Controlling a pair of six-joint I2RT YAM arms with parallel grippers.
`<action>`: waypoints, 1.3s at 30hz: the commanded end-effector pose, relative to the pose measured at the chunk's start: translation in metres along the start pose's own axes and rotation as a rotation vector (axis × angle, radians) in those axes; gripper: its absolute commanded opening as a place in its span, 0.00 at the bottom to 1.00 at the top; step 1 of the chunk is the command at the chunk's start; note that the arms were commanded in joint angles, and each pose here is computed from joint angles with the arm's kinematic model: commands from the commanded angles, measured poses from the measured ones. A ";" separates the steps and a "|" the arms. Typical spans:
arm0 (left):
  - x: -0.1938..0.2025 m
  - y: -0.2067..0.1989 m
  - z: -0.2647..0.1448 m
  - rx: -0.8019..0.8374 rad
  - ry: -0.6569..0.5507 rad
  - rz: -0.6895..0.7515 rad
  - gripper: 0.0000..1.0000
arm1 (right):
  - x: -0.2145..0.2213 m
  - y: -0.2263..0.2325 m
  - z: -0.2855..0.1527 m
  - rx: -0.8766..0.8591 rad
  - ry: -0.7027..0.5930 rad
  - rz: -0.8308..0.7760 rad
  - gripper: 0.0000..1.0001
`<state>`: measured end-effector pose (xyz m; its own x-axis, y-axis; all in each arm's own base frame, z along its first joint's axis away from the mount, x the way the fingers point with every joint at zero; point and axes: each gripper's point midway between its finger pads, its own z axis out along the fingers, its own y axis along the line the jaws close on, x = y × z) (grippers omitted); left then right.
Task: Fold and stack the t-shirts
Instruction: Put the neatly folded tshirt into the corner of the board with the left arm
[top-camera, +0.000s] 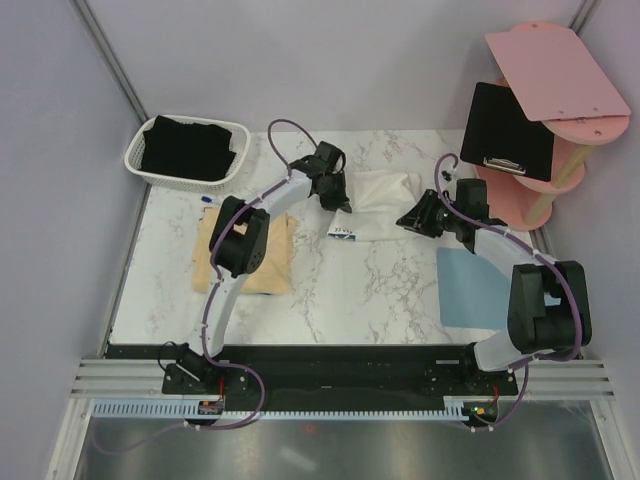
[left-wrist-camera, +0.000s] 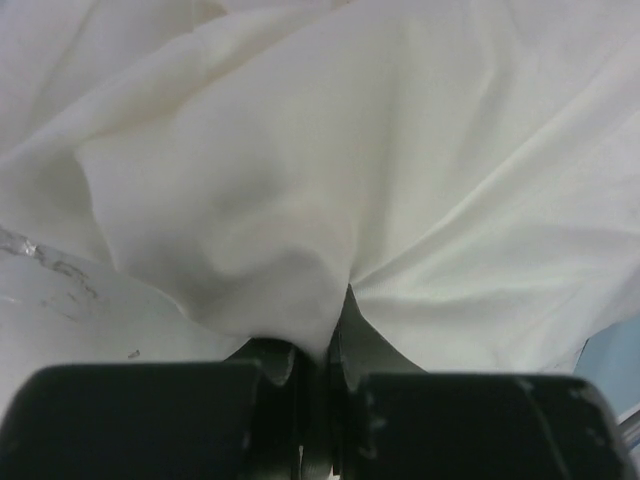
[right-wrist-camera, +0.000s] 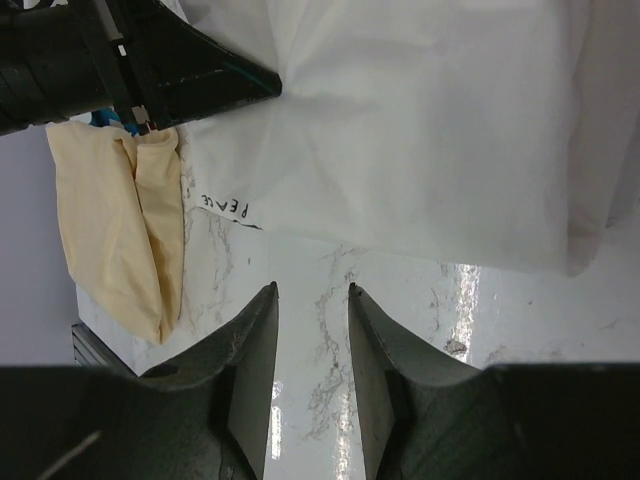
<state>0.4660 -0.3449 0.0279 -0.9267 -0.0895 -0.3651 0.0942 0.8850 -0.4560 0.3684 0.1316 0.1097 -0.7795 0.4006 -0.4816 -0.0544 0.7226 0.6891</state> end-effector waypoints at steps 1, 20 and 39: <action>0.012 0.016 -0.037 -0.064 0.043 0.012 0.02 | -0.009 0.017 -0.014 -0.066 -0.037 -0.045 0.41; -0.017 0.024 -0.225 -0.120 -0.055 0.032 0.02 | -0.003 0.020 -0.039 -0.048 -0.119 -0.098 0.98; 0.043 0.121 -0.288 -0.246 0.019 -0.040 0.02 | 0.021 -0.005 -0.020 -0.032 -0.077 -0.031 0.98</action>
<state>0.3439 -0.1311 0.1751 -0.9428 -0.1483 -0.2985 -0.0648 0.9600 -0.2724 0.3338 0.1243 0.1043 -0.7482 0.4131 -0.5192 -0.0736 0.7259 0.6838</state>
